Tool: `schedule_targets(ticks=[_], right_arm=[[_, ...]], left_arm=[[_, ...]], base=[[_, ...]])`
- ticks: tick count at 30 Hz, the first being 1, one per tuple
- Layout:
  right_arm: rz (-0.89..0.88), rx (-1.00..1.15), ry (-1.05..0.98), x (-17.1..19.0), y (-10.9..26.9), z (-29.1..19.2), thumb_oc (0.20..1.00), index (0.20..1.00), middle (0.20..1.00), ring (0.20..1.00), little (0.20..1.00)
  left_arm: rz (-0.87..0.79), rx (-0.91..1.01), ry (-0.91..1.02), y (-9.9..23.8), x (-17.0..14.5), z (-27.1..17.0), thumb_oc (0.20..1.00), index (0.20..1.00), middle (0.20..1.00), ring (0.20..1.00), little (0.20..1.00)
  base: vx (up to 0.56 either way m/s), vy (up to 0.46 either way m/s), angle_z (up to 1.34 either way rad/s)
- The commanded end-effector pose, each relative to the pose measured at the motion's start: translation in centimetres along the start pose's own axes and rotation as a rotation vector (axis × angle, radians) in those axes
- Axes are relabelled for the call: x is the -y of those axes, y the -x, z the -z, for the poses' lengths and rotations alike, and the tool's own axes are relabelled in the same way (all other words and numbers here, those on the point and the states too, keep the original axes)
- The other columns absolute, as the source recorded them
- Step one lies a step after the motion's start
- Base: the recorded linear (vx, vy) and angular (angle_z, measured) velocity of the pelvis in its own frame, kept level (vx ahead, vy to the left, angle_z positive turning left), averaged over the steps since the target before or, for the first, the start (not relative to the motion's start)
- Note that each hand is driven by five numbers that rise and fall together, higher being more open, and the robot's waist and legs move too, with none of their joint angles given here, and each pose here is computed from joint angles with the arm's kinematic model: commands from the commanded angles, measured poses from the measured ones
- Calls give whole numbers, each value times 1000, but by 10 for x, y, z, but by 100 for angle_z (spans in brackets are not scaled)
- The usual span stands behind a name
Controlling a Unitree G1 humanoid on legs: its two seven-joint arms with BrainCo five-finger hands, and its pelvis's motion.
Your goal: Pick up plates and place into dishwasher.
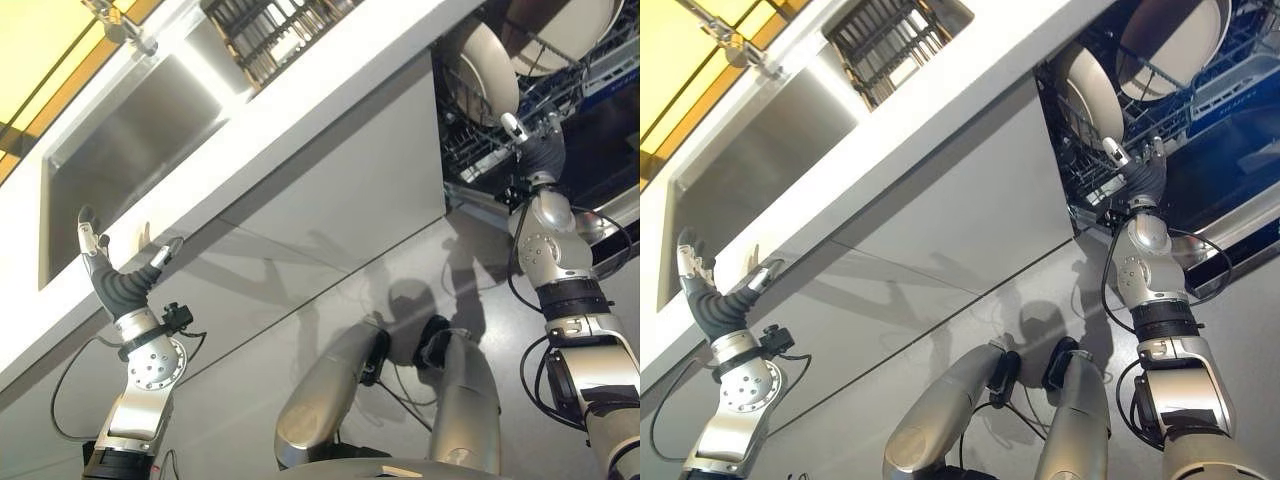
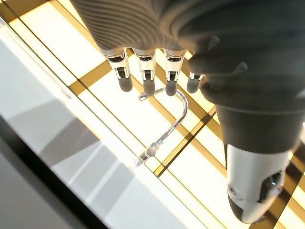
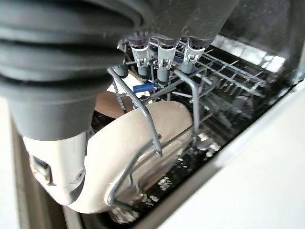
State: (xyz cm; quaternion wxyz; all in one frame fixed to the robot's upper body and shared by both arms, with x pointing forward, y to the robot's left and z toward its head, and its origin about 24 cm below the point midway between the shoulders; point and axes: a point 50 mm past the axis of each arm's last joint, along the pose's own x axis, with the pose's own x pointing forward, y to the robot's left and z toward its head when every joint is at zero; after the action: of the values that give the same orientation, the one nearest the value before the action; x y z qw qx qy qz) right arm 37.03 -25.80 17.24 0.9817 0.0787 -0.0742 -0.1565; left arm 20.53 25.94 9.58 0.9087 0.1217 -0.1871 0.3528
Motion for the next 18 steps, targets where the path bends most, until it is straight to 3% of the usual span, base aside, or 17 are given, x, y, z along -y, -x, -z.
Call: schedule_targets(ticks=[1, 8, 18], right_arm=[[-457, 281, -22, -110, 6, -79, 1000, 1000, 1000, 1000, 1000], [-434, 305, -28, -104, -1, -93, 1000, 1000, 1000, 1000, 1000], [-553, 305, 108, -97, 12, -82, 1000, 1000, 1000, 1000, 1000]], left_arm=[[3, 80, -16, -12, -14, -14, 1000, 1000, 1000, 1000, 1000], [68, 78, -43, -13, -22, -13, 1000, 1000, 1000, 1000, 1000], [138, 140, -23, -14, -16, -23, 1000, 1000, 1000, 1000, 1000]], base=[[60, 55, 6], [39, 4, 19], [17, -45, 12]])
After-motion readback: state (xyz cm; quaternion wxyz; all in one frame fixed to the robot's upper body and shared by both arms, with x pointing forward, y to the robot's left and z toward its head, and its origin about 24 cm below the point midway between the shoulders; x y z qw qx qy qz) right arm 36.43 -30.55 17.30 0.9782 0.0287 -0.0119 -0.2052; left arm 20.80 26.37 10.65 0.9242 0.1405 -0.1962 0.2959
